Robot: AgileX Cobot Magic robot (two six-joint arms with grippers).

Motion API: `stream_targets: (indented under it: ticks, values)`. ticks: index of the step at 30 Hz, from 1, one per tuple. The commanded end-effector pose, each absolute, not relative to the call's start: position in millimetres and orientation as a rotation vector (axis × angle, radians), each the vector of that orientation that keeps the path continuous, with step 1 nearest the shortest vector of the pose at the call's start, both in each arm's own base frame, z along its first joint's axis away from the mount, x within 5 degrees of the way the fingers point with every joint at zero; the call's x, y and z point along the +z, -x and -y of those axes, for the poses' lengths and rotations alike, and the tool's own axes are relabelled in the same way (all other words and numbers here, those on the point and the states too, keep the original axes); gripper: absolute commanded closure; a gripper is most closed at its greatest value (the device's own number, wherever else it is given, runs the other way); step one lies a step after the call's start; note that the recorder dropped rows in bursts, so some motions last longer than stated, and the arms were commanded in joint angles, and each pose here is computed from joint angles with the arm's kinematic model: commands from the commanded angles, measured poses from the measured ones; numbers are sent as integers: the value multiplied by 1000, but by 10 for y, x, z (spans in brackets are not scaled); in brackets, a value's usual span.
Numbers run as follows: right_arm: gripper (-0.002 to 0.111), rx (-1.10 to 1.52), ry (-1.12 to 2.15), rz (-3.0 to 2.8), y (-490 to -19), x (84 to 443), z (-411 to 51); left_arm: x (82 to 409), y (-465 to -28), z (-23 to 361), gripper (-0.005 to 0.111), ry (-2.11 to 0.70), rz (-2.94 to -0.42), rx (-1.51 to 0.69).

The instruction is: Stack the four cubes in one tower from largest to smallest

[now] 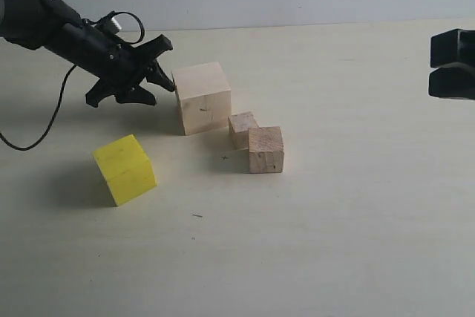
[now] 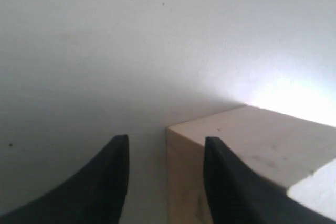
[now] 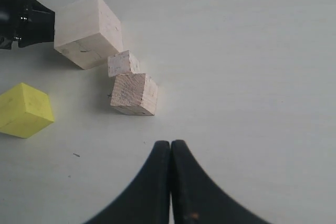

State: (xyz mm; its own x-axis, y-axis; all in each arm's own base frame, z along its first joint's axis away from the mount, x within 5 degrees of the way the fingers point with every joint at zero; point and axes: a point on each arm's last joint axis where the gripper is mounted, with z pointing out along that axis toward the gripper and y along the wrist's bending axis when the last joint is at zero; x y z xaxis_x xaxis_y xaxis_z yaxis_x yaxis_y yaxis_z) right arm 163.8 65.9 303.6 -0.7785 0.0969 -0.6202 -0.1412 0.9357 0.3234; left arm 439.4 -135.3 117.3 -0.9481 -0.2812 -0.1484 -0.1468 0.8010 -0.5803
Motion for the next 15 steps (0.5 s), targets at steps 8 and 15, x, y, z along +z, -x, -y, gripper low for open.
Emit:
stream_targets:
  ticks: [8, 15]
  values:
    - [108, 431, 65, -2395, -1660, 3062, -652, 1501, -4701, 1409, 62, 275, -2567, -889]
    - [108, 435, 61, -2367, -1678, 3080, -655, 1374, -4702, 1488, 62, 283, -2640, -1004]
